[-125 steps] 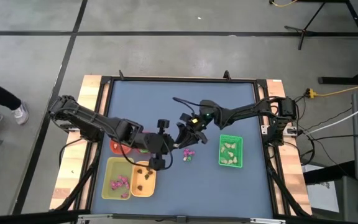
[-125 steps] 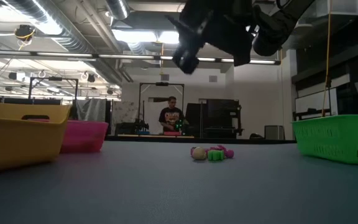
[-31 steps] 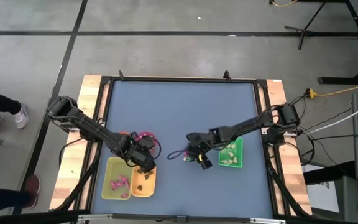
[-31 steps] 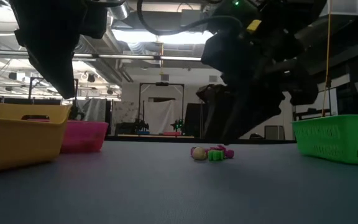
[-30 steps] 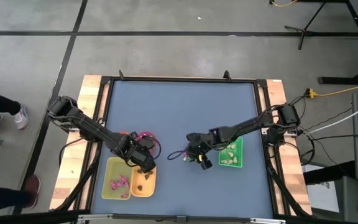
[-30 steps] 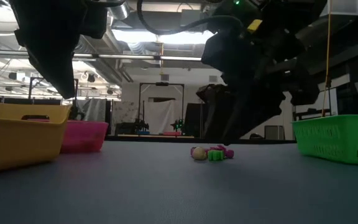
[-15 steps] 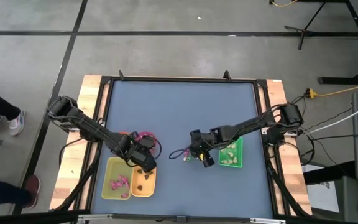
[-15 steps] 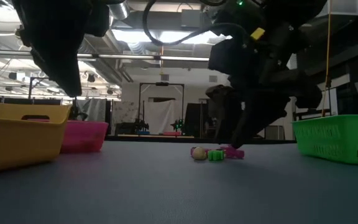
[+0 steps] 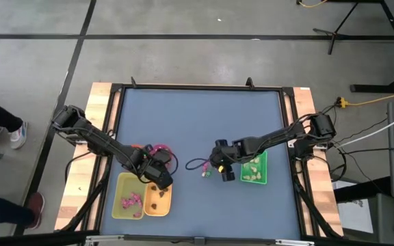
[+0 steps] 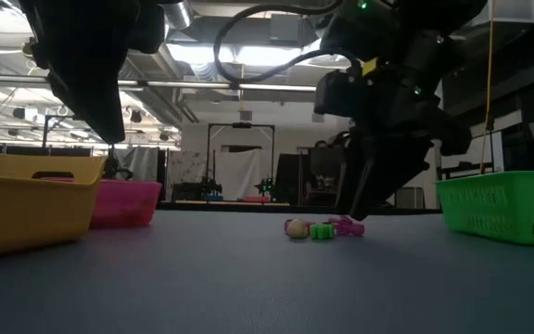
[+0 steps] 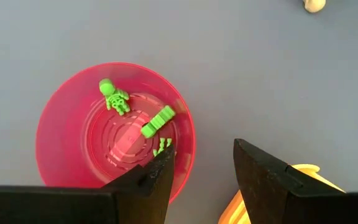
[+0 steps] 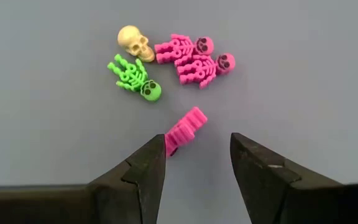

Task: Sort Halloween decoration
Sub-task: Put the pink skeleton toy into the light yellow bin

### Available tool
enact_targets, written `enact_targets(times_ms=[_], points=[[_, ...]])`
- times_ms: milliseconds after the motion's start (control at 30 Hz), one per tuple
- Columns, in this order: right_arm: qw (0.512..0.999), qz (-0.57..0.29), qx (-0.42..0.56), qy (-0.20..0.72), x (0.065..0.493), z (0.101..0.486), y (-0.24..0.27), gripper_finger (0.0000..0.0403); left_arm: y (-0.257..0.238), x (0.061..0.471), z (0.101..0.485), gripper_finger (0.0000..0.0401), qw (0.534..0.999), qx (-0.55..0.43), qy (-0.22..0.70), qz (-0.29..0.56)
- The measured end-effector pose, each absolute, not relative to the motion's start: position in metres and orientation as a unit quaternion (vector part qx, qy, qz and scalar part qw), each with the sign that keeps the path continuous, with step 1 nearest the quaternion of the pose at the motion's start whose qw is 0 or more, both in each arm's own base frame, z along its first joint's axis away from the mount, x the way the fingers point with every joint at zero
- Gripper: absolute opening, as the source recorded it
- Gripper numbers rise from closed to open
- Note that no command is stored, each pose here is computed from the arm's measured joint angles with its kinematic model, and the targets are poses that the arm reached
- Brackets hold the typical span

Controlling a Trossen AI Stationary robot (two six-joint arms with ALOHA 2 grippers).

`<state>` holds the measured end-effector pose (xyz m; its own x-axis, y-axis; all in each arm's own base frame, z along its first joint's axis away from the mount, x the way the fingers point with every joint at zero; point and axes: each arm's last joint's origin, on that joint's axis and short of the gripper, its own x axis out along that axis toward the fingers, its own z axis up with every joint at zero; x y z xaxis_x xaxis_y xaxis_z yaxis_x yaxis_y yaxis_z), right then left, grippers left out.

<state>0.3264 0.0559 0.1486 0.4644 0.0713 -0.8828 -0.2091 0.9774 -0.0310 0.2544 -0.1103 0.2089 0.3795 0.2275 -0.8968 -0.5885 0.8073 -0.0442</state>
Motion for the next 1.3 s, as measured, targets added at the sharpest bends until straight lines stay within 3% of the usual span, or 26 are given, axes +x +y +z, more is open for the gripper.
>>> enact_targets(times_ms=[667, 1133, 1300], points=[[0.846, 0.038, 0.025, 0.532, 0.331, 0.132, 0.057, 0.0173, -0.11, 0.255, 0.209, 0.0148, 0.812, -0.182, 0.495, 0.252], [0.846, 0.033, 0.021, 0.531, 0.331, 0.132, 0.057, 0.0029, -0.11, 0.255, 0.209, 0.0148, 0.812, -0.181, 0.494, 0.252], [0.847, 0.034, 0.021, 0.53, 0.331, 0.132, 0.057, 0.0006, -0.11, 0.255, 0.209, 0.0148, 0.812, -0.181, 0.494, 0.252]])
